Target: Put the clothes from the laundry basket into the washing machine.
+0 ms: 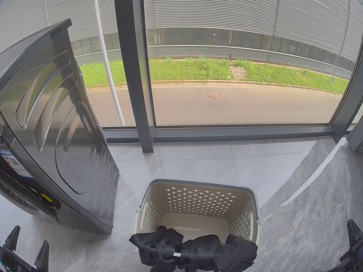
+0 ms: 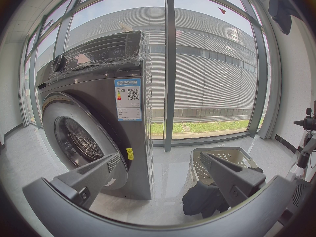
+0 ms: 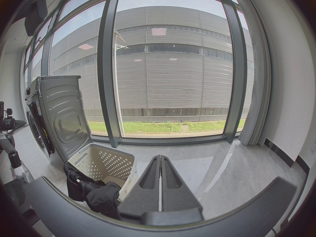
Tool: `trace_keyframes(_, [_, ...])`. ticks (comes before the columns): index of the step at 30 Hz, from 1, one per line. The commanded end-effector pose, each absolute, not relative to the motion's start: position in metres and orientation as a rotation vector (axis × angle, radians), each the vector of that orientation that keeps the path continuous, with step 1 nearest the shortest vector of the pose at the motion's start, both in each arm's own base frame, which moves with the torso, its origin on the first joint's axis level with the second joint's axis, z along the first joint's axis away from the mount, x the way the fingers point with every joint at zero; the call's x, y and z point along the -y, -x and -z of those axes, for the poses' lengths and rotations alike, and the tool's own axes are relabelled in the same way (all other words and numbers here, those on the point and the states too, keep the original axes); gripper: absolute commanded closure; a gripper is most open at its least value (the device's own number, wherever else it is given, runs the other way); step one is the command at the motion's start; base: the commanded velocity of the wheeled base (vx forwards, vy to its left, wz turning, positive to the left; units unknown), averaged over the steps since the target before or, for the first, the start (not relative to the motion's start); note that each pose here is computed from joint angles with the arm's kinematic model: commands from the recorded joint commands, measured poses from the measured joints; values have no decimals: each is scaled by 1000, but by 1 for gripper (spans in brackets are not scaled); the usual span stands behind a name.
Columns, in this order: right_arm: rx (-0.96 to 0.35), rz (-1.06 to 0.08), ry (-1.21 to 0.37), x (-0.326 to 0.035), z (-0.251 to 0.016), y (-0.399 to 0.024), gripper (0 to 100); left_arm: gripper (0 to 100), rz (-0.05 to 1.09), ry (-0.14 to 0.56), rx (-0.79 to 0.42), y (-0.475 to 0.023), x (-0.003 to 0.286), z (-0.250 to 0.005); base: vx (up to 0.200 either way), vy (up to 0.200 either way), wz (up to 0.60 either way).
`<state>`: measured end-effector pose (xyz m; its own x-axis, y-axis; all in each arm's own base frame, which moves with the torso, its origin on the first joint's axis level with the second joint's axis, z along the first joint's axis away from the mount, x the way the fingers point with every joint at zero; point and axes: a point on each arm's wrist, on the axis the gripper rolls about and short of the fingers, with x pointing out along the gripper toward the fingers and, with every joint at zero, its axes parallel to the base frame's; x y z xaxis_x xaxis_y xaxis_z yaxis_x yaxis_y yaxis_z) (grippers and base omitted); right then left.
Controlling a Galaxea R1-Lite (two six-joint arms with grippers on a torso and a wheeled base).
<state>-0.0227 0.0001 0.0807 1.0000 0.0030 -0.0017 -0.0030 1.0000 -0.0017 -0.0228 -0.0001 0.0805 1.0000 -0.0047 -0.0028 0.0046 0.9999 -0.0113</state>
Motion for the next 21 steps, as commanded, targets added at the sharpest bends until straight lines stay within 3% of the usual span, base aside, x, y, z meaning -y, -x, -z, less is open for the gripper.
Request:
trace_keyframes(1, [0, -3, 2, 0, -75, 23, 100, 0, 3, 17, -2, 23, 0, -76, 0, 0, 0])
trace_keyframes(10, [-2, -3, 2, 0, -75, 23, 100, 0, 3, 12, -3, 23, 0, -75, 200, 0, 0])
trace_keyframes(21, [-2, -3, 3, 0, -75, 23, 100, 0, 5, 11, -2, 23, 0, -75, 0, 0, 0])
